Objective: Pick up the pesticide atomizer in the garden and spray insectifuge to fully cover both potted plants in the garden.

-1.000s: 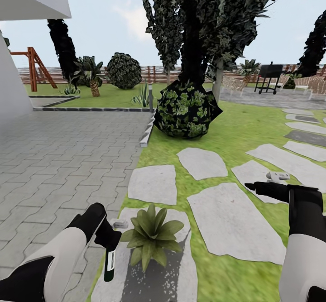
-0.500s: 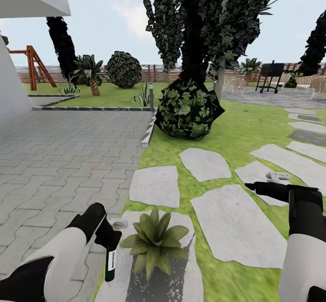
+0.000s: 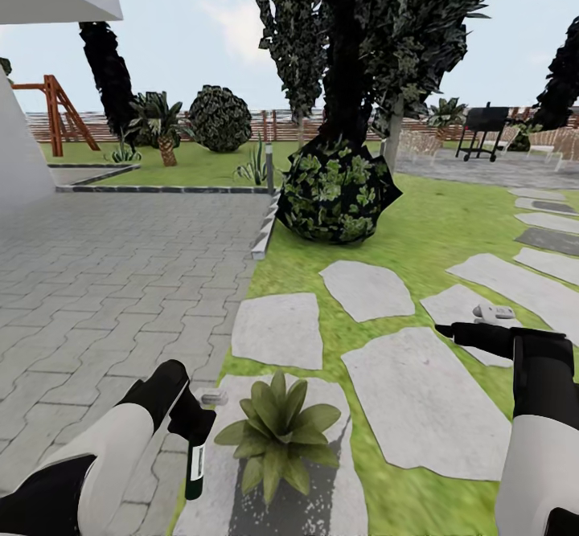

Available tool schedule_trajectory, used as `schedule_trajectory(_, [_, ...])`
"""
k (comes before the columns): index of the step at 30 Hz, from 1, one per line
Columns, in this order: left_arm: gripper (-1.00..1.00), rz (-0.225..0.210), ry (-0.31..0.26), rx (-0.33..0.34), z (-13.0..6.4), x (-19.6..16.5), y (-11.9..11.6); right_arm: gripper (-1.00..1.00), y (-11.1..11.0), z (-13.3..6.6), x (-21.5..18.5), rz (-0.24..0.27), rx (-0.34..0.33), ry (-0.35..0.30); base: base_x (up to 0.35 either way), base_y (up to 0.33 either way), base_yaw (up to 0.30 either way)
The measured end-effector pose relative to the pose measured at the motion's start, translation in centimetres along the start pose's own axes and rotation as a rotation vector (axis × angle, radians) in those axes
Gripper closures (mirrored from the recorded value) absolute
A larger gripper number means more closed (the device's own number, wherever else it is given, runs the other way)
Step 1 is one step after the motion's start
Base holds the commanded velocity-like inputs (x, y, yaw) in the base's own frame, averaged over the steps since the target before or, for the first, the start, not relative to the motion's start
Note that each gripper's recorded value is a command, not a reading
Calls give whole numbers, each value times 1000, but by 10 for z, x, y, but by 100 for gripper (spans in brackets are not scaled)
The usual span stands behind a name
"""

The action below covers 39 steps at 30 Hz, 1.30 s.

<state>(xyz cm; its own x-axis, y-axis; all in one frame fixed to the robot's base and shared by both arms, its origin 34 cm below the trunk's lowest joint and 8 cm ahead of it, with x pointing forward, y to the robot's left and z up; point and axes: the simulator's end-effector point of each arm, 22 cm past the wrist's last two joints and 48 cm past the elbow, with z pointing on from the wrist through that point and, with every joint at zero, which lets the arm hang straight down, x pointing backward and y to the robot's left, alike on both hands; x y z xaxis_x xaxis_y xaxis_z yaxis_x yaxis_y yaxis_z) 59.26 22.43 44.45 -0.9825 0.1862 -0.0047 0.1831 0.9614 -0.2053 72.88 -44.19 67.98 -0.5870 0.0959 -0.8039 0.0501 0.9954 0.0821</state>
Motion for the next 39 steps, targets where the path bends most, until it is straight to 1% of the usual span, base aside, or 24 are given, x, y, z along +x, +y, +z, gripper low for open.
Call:
schedule_trajectory(7, [100, 1, 4, -3, 2, 1, 1, -100, 0, 2, 2, 0, 0, 4, 0, 0, 0])
schedule_trajectory(19, [100, -3, 16, 1, 34, 9, 6, -100, -3, 18, 33, 0, 1, 17, 0, 0, 0])
schedule_trajectory(21, [100, -2, 17, 0, 34, 9, 6, -100, -3, 18, 33, 0, 1, 17, 0, 0, 0])
schedule_trajectory(26, [100, -2, 19, 0, 46, 12, 8, -100, -4, 23, 44, 0, 1, 20, 0, 0, -81])
schedule_trajectory(34, [100, -9, 21, 9, 49, 12, 8, -100, -5, 26, 48, 1, 2, 28, 0, 0, -201])
schedule_trajectory(39, [100, -11, 25, 9, 51, 13, 8, -100, -5, 28, 50, 0, 3, 32, 147, 107, -62])
